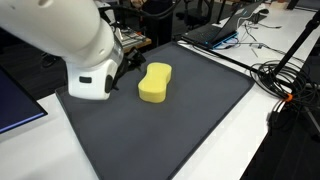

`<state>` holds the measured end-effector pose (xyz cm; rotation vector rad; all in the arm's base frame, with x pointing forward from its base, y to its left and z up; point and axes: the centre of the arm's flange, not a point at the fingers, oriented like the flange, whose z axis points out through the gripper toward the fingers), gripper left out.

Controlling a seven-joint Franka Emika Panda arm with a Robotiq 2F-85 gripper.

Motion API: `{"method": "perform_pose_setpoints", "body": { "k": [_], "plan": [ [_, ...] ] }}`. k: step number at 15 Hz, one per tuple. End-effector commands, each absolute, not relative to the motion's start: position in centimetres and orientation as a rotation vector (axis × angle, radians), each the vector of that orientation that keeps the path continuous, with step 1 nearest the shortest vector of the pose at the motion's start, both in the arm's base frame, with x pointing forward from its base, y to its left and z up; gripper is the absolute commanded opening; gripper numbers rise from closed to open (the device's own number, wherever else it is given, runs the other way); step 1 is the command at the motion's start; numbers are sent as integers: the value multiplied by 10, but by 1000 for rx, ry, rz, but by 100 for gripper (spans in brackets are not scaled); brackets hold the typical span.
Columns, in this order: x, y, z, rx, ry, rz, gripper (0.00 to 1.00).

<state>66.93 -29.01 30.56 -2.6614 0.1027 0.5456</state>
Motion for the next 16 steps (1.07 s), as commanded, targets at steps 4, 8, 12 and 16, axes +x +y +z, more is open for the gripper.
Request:
{"method": "perform_pose_setpoints", "body": {
  "k": [4, 8, 12, 16],
  "plan": [
    [623, -266, 307, -2647, 148, 465, 100],
    [609, -262, 297, -2656, 222, 434, 100],
    [587, -269, 290, -2635, 341, 388, 100],
    [563, -293, 295, -2535, 464, 267, 100]
  ]
}}
